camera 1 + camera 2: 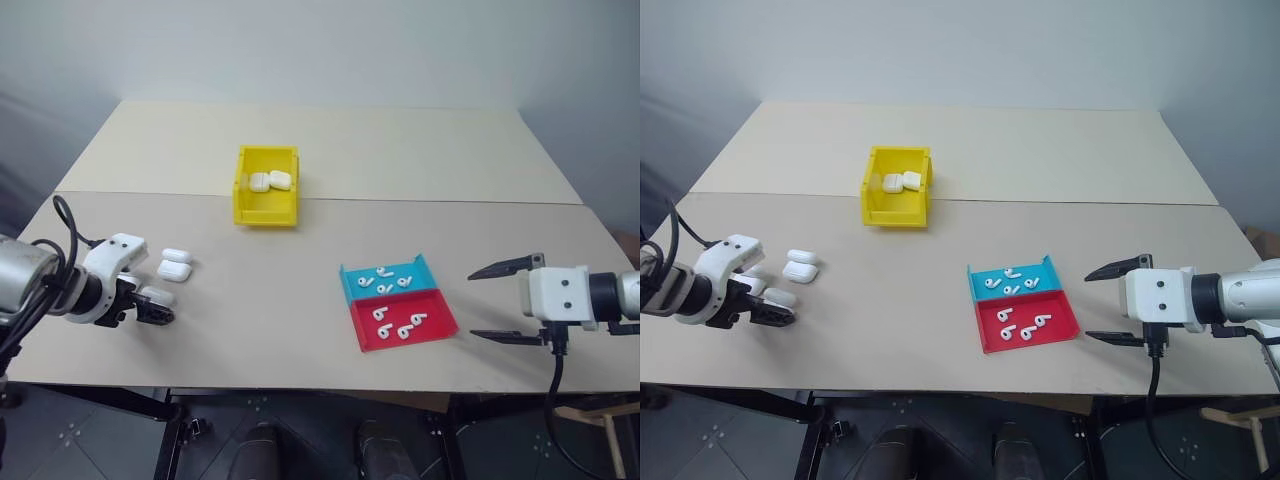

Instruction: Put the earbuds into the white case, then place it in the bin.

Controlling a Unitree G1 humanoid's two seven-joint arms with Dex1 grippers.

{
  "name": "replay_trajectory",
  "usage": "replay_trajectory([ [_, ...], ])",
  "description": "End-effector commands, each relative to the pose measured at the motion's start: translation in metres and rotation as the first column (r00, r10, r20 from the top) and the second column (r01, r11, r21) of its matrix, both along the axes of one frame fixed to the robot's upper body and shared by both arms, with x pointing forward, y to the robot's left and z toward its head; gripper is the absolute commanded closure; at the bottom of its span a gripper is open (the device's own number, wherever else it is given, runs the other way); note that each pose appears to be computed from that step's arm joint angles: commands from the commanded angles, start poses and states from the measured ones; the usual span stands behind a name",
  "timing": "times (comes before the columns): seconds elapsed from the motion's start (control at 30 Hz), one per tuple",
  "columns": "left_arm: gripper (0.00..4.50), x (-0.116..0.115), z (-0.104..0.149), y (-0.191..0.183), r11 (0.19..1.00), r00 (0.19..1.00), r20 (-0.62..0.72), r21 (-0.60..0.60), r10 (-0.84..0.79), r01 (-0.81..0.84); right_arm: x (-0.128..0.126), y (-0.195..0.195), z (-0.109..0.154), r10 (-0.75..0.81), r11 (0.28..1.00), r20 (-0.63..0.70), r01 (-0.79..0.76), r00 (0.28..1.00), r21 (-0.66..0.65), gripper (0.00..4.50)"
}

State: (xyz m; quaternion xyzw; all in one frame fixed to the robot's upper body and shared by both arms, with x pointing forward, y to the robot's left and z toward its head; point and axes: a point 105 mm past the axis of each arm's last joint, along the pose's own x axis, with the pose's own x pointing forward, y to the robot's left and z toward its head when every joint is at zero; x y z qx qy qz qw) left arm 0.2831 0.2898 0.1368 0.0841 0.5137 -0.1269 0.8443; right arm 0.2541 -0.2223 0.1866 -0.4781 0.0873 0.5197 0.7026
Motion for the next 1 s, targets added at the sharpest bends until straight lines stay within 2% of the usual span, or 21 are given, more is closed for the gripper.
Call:
replay_trajectory([
  [0.03,0.0,0.005,0.002,0.003,0.999,0.999,0.018,0.028,0.028,-0.029,0.001,0.0,0.014,0.0,1.0,0.056,0.001,0.998,-0.016,0.03],
  [0.47,0.0,0.006,-0.008,-0.001,0.998,0.998,0.007,0.036,0.055,-0.055,0.005,0.002,0.013,0.01,1.0,0.057,-0.008,0.998,-0.024,0.03],
  [0.57,0.54,0.005,-0.009,0.001,0.996,0.998,0.006,0.053,0.068,-0.068,0.006,0.003,0.013,0.014,1.0,0.059,-0.013,0.998,-0.022,0.0],
  [0.67,1.56,0.003,-0.01,-0.001,0.997,0.998,0.002,0.05,0.064,-0.064,0.006,0.004,0.013,0.017,1.0,0.06,-0.016,0.998,-0.022,0.0],
  [0.7,1.73,0.003,-0.01,-0.001,0.997,0.998,0.003,0.052,0.064,-0.064,0.006,0.004,0.013,0.018,1.0,0.059,-0.017,0.998,-0.022,0.0],
  [0.87,1.73,0.003,-0.007,-0.003,0.997,0.998,0.03,0.064,0.048,-0.05,0.007,0.004,0.014,0.021,1.0,0.068,-0.02,0.997,-0.022,0.0],
  [1.0,1.73,0.007,0.018,-0.019,0.997,0.981,0.18,0.061,-0.067,0.057,0.009,0.004,0.019,0.021,0.999,0.07,-0.02,0.997,-0.025,0.0],
])
